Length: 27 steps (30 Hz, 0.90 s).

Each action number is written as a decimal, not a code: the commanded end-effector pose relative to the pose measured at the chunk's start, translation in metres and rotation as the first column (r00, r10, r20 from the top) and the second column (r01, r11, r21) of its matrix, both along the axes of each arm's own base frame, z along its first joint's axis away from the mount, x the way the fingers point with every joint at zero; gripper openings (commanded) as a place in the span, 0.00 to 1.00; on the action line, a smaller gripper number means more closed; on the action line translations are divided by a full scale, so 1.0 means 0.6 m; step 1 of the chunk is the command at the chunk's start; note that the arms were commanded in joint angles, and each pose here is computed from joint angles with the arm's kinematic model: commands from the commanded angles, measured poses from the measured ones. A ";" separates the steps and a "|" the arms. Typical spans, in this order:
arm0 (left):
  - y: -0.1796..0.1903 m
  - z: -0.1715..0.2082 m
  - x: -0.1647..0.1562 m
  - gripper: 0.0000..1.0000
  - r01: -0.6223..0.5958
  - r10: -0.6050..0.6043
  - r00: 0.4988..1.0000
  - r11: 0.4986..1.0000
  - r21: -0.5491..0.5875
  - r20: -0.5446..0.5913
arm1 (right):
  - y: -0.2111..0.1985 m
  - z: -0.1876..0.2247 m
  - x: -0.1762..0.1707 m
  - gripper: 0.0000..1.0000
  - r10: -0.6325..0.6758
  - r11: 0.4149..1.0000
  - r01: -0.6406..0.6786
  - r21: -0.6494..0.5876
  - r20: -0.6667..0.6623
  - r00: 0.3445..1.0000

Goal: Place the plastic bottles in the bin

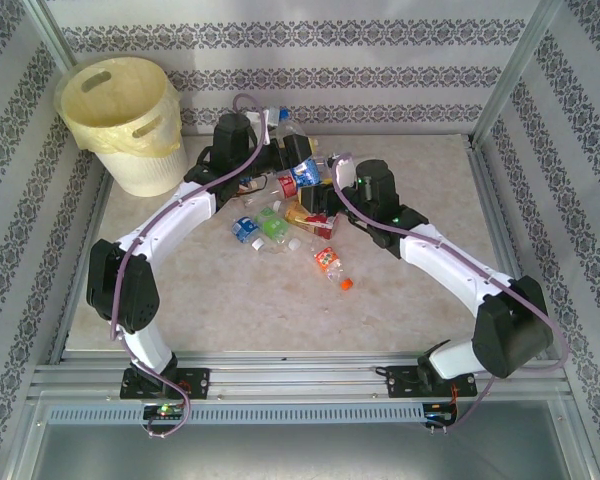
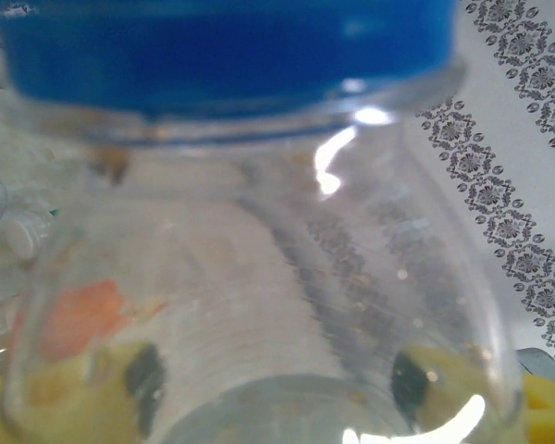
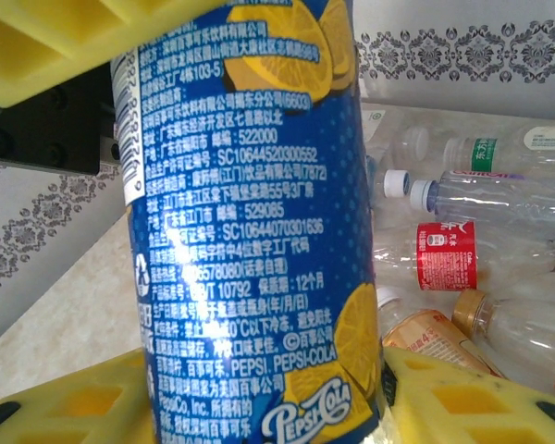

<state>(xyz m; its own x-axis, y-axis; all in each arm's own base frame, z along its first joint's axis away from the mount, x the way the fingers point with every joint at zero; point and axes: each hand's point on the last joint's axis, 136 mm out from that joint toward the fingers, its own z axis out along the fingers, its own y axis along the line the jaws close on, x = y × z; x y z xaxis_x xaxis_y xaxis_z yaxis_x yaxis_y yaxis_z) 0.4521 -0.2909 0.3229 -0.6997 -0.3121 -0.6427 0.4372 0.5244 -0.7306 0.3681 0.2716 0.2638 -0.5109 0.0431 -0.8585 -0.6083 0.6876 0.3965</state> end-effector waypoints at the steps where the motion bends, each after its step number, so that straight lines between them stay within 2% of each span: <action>1: -0.007 0.035 -0.007 0.64 0.022 -0.022 0.998 1.000 -0.004 0.053 | 0.025 0.046 -0.012 0.56 0.097 0.995 -0.098 0.003 0.087 0.991; 5: 0.001 0.060 0.001 0.61 0.006 -0.005 0.994 1.000 -0.010 0.106 | 0.035 0.077 -0.024 0.69 0.164 0.986 -0.165 -0.003 0.131 0.978; 9: 0.020 0.092 0.013 0.56 -0.023 0.026 0.988 0.999 -0.022 0.149 | 0.029 0.111 -0.033 0.79 0.179 0.984 -0.180 -0.014 0.196 0.964; 10: 0.030 0.100 0.017 0.56 -0.042 0.045 0.986 0.999 -0.022 0.162 | 0.026 0.120 -0.036 0.85 0.180 0.983 -0.181 -0.017 0.212 0.960; 13: 0.081 0.137 0.029 0.56 -0.143 0.138 0.962 0.990 0.007 0.235 | 0.004 0.148 -0.046 0.98 0.149 0.989 -0.148 -0.022 0.260 0.954; 15: 0.143 0.166 0.044 0.56 -0.291 0.257 0.918 0.954 0.071 0.303 | -0.018 0.165 -0.050 0.98 0.101 0.995 -0.099 -0.019 0.291 0.951; 17: 0.230 0.202 0.059 0.56 -0.497 0.417 0.823 0.858 0.133 0.386 | -0.047 0.178 -0.054 0.98 0.029 1.000 -0.027 -0.010 0.320 0.947; 20: 0.354 0.265 0.065 0.56 -0.719 0.583 0.642 0.683 0.129 0.498 | -0.086 0.184 -0.060 0.98 -0.065 0.998 0.070 -0.003 0.346 0.936; 22: 0.426 0.306 0.061 0.56 -0.818 0.647 0.518 0.566 0.104 0.560 | -0.110 0.184 -0.061 0.98 -0.126 0.991 0.132 0.006 0.354 0.927; 24: 0.494 0.345 0.052 0.56 -0.901 0.691 0.373 0.428 0.064 0.619 | -0.134 0.183 -0.062 0.98 -0.178 0.983 0.183 0.020 0.354 0.918; 26: 0.548 0.371 0.046 0.56 -0.952 0.699 0.243 0.304 0.029 0.673 | -0.150 0.180 -0.062 0.98 -0.217 0.975 0.219 0.033 0.346 0.913; 27: 0.567 0.384 0.045 0.57 -0.966 0.695 0.187 0.258 0.001 0.694 | -0.156 0.179 -0.061 0.98 -0.232 0.972 0.232 0.041 0.341 0.911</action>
